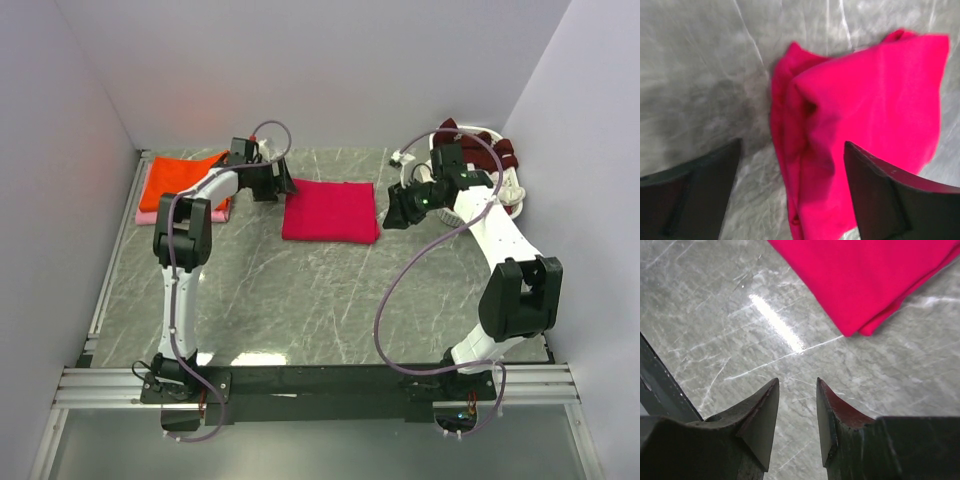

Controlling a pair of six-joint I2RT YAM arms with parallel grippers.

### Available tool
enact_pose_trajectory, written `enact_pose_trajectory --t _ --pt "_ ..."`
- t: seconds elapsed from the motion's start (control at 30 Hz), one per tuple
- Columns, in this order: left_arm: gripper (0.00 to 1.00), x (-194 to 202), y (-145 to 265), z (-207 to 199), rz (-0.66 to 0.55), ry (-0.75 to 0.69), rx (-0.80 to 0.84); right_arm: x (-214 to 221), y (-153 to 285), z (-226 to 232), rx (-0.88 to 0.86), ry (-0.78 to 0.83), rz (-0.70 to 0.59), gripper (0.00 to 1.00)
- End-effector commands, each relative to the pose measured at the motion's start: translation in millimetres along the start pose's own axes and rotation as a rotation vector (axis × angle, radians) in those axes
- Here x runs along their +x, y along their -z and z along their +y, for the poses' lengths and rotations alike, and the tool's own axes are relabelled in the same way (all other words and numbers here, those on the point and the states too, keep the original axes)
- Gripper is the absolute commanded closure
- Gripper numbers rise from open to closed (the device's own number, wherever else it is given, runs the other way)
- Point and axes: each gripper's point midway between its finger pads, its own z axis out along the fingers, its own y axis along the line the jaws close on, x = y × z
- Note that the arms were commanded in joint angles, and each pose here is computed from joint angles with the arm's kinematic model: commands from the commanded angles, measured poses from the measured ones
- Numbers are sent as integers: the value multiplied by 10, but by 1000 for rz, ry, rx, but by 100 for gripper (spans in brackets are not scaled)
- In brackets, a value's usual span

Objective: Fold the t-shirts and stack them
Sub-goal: Neatly place the folded tshirt to the corner

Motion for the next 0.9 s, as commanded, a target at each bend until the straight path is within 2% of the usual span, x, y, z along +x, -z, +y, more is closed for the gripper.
enact_pose_trajectory --t 0.0,0.2,0.27,0.3,0.37,0.47,0.53,0.63,0.67,0.7,0.8,0.87 --pt "13 -119 33 -274 7 -19 95 -31 22 69 -20 11 -42 57" --pt "18 266 -206 -254 126 44 89 -2 41 52 -30 -11 -54 57" --pt "18 391 -383 -218 170 73 32 -22 86 40 -27 -14 -69 57" --pt "20 550 -404 -180 235 105 -3 -26 98 36 -28 -17 -73 57" --pt "23 660 -572 -126 266 121 -56 -23 131 41 -31 -19 -81 56" --pt "30 863 -666 -147 309 131 -53 -14 165 12 -29 -30 -89 56" --pt "38 916 -680 -183 306 136 -42 -2 173 8 -34 -36 -89 56" --pt "66 960 -668 -258 316 138 -18 14 184 -5 -42 -48 -88 56" --pt "76 932 -655 -302 309 130 1 7 185 -11 -40 -46 -89 56" --pt "99 906 -633 -319 301 115 6 15 194 -21 -41 -50 -90 56" --pt "100 667 -435 -519 229 43 66 34 219 -49 -35 -56 -91 56" --pt "100 415 -160 -657 151 -50 79 51 226 -41 -39 -55 -91 56"
